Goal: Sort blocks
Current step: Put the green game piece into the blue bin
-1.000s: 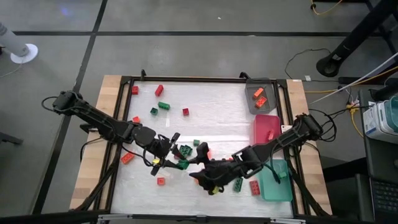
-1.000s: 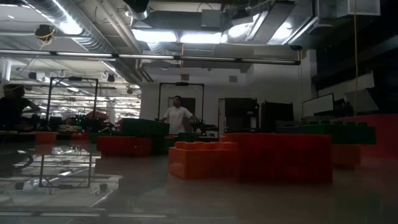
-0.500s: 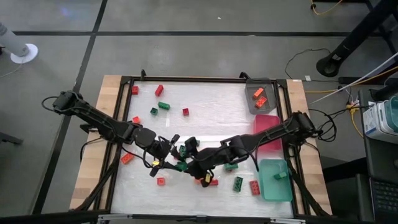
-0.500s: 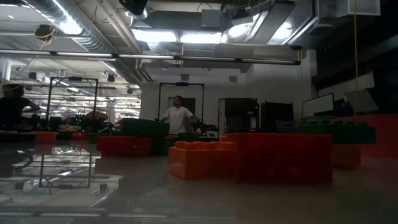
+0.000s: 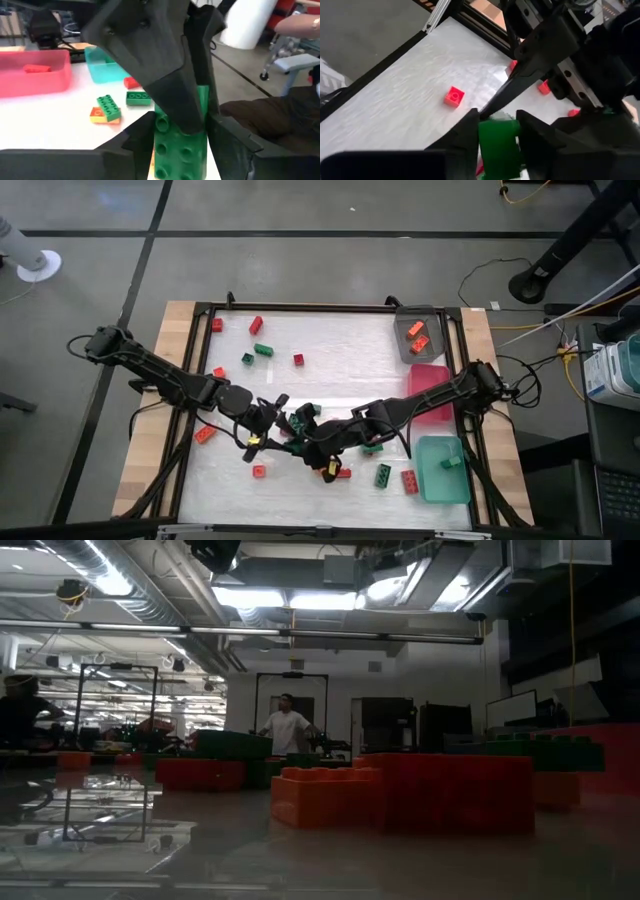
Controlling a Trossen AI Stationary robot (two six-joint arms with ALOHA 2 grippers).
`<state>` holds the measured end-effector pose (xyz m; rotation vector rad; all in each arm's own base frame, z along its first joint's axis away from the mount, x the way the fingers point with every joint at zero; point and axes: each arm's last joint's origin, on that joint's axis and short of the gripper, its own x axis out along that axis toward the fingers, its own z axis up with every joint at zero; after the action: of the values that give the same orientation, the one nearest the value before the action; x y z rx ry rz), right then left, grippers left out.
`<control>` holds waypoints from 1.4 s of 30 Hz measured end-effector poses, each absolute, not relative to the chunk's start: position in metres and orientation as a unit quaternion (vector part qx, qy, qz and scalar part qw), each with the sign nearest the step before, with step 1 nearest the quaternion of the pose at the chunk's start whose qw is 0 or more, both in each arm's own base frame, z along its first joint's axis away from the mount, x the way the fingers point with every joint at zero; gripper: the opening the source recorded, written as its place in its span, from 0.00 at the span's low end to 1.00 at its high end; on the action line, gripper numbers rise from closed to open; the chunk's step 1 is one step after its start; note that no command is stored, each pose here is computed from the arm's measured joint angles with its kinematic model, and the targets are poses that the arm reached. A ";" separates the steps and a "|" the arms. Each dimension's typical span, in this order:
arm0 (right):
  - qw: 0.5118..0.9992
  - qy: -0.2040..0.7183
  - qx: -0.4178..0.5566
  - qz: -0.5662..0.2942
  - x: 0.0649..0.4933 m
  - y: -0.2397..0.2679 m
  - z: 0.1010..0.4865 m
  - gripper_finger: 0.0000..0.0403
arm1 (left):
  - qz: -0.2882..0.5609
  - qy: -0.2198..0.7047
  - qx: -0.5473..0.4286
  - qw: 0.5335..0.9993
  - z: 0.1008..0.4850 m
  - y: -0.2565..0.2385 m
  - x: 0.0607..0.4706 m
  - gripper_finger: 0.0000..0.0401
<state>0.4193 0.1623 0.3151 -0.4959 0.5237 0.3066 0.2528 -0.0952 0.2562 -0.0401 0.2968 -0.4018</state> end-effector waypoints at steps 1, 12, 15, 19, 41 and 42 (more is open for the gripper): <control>0.925 0.257 -0.236 0.147 0.419 0.162 0.315 0.28 | -0.193 0.150 -0.027 0.969 0.256 -0.095 0.253 0.43; 0.909 0.355 -0.186 0.113 0.396 0.152 0.318 0.25 | -0.119 0.319 -0.102 0.935 0.235 -0.079 0.235 0.56; 0.891 0.417 -0.154 0.098 0.382 0.147 0.316 0.26 | -0.090 0.395 -0.139 0.904 0.228 -0.074 0.220 0.56; 0.846 0.520 -0.099 0.062 0.358 0.138 0.313 0.27 | -0.039 0.477 -0.201 0.855 0.224 -0.069 0.200 0.56; 0.656 0.743 -0.012 -0.130 0.227 0.213 0.268 0.27 | 0.104 0.611 -0.318 0.717 0.211 -0.062 0.168 0.56; 0.654 0.744 -0.015 -0.135 0.221 0.217 0.265 0.27 | 0.101 0.613 -0.320 0.715 0.211 -0.062 0.168 0.56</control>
<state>0.2214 0.2170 0.2650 -0.0344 1.6880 -0.3063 0.1679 -0.0623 0.2112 -0.7079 1.3586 0.2234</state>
